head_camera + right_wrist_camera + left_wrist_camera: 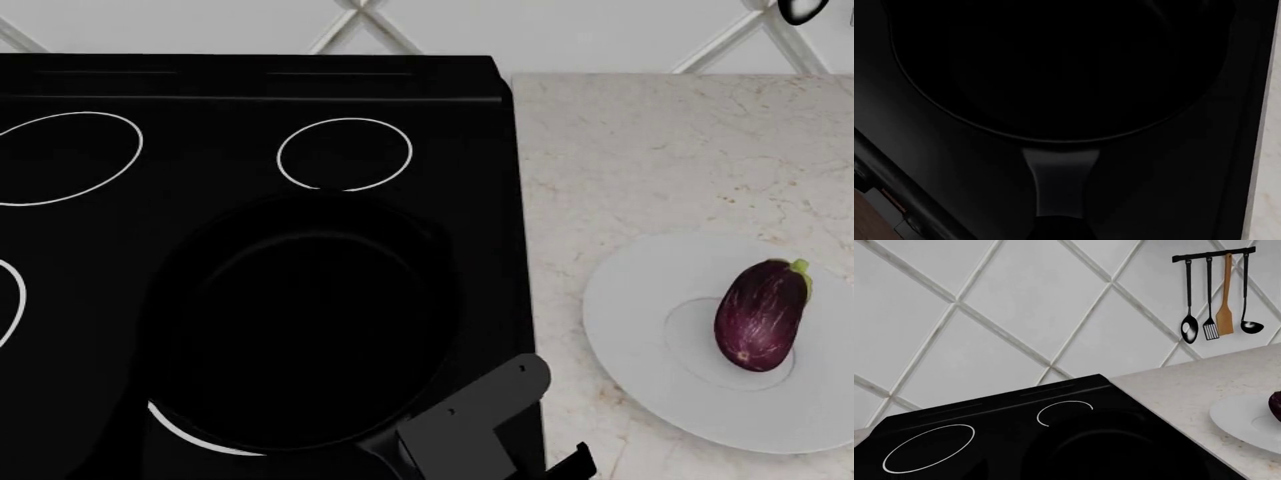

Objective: Pick up the pan and dump the vegetables in it onto the plate. Then return the pan to the stove.

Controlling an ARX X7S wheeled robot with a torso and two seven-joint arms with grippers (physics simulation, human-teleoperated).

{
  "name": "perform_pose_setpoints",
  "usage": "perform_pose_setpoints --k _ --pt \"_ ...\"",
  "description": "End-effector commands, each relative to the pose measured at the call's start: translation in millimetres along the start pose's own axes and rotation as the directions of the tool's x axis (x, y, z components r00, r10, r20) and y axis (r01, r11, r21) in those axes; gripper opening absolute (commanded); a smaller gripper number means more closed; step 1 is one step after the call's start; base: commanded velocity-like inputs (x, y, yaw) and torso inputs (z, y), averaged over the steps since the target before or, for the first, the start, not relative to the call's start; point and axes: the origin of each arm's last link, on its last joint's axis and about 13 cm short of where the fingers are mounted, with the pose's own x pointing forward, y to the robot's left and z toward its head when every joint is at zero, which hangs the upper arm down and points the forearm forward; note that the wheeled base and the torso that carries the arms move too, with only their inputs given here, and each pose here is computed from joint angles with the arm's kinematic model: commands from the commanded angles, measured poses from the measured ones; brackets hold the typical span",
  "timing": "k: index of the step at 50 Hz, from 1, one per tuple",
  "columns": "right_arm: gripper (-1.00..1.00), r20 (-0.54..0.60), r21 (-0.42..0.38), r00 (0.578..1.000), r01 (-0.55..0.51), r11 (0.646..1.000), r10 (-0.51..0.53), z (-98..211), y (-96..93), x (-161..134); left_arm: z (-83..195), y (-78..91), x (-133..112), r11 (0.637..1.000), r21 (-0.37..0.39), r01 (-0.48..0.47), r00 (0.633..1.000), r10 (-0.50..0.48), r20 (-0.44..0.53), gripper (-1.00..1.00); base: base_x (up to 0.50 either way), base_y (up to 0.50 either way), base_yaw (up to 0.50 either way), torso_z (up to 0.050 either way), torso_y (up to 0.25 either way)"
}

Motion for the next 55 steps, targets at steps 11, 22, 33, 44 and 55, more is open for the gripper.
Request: perform_pose_setpoints --k 11,22,33,44,55 --pt "1.00 0.053 0.020 0.999 0.001 1.000 -0.002 8 -5.7 1 4 -3.4 -7 1.000 0.005 0.006 1.000 -0.006 0.018 1.00 0.00 0.00 0.00 0.000 0.000" --pt "1.00 0.052 0.005 0.999 -0.011 1.000 0.011 14 -0.3 -11 7 -2.8 -8 1.000 0.007 -0.002 0.999 0.002 0.034 1.00 0.00 0.00 0.00 0.000 0.000" --pt "1.00 0.061 -0.054 0.998 -0.005 0.999 0.008 25 11.1 -33 7 -1.8 -10 1.000 -0.001 0.005 0.999 -0.005 0.036 1.00 0.00 0.00 0.00 0.000 0.000" --pt "1.00 0.170 -0.078 0.984 0.076 0.994 -0.062 35 15.9 -65 7 -0.3 -12 1.000 -0.003 0.000 0.999 0.000 0.040 1.00 0.00 0.00 0.00 0.000 0.000" --pt "1.00 0.236 -0.088 0.969 0.104 0.991 -0.081 37 26.8 -91 6 -1.5 -13 1.000 -0.005 0.004 0.999 -0.004 0.039 1.00 0.00 0.00 0.00 0.000 0.000"
